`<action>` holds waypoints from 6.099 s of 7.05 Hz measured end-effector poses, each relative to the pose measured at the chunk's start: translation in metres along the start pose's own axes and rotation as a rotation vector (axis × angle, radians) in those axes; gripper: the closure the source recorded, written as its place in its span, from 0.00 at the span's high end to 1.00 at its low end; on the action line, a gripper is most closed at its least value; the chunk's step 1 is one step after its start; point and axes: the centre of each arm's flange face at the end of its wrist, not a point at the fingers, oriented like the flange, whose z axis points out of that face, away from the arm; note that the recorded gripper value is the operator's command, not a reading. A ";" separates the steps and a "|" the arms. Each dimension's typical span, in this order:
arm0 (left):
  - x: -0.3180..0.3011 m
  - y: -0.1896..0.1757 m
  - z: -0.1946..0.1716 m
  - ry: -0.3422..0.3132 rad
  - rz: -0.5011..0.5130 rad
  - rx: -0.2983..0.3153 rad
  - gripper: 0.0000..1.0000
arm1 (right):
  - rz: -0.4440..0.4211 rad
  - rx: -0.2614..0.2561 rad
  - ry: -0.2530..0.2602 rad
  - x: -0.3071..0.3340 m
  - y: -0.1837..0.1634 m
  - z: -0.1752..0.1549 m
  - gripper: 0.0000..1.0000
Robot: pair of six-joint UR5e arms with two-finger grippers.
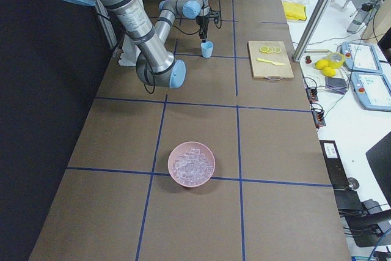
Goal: Put ice and strawberries in cup
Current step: 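Carry the ice cube with the right gripper over the blue cup, then open the right gripper to release the ice cube into the cup, then move the right gripper back toward the pink ice bowl, then grasp a third ice cube from the pink bowl with the right gripper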
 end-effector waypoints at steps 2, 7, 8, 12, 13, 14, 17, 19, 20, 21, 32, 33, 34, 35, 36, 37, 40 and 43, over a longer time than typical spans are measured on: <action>0.001 0.000 0.001 0.000 0.002 -0.002 1.00 | -0.011 0.013 0.008 0.000 -0.002 0.003 0.84; 0.001 0.000 0.001 0.000 0.003 -0.003 1.00 | -0.053 0.024 0.013 0.007 -0.015 0.001 0.99; 0.001 0.000 0.001 0.000 0.003 -0.003 1.00 | -0.076 0.012 0.012 0.021 -0.030 -0.002 0.99; 0.001 0.000 0.001 0.000 0.003 -0.002 1.00 | -0.312 -0.050 -0.003 0.216 -0.106 -0.040 0.99; 0.002 -0.001 0.001 0.000 0.004 -0.001 1.00 | -0.369 -0.066 0.010 0.273 -0.126 -0.048 0.99; 0.002 -0.001 0.000 0.000 0.005 0.000 1.00 | -0.423 -0.085 0.017 0.327 -0.145 -0.055 0.99; 0.004 -0.001 -0.002 -0.001 0.009 0.004 1.00 | -0.551 -0.131 -0.013 0.499 -0.179 -0.083 0.99; 0.005 -0.001 -0.002 -0.001 0.010 0.005 1.00 | -0.610 -0.152 -0.032 0.596 -0.169 -0.089 0.99; 0.005 -0.001 -0.003 -0.001 0.010 0.005 1.00 | -0.631 -0.152 -0.034 0.630 -0.157 -0.080 0.99; 0.005 -0.001 -0.002 -0.001 0.010 0.005 1.00 | -0.648 -0.137 -0.038 0.660 -0.149 -0.063 0.98; 0.004 -0.001 -0.001 0.000 0.007 0.002 1.00 | -0.501 -0.035 0.001 0.803 -0.110 0.022 0.78; 0.004 -0.001 -0.001 0.000 0.008 0.001 1.00 | -0.503 -0.037 0.002 0.801 -0.110 0.024 0.77; 0.004 -0.001 -0.001 0.000 0.008 0.001 1.00 | -0.505 -0.045 0.009 0.797 -0.111 0.028 0.77; 0.004 -0.001 -0.001 0.000 0.009 0.001 1.00 | -0.505 -0.053 0.021 0.792 -0.110 0.033 0.76; 0.004 -0.001 -0.001 0.001 0.009 0.002 1.00 | -0.508 -0.057 0.030 0.790 -0.110 0.036 0.74; 0.005 -0.001 -0.002 0.000 0.010 0.003 1.00 | -0.510 -0.059 0.034 0.790 -0.109 0.038 0.65; 0.006 -0.001 -0.003 0.000 0.011 0.004 1.00 | -0.506 -0.065 0.040 0.794 -0.108 0.041 0.08; 0.006 -0.001 -0.003 0.000 0.011 0.004 1.00 | -0.512 -0.051 0.025 0.788 -0.110 0.033 0.02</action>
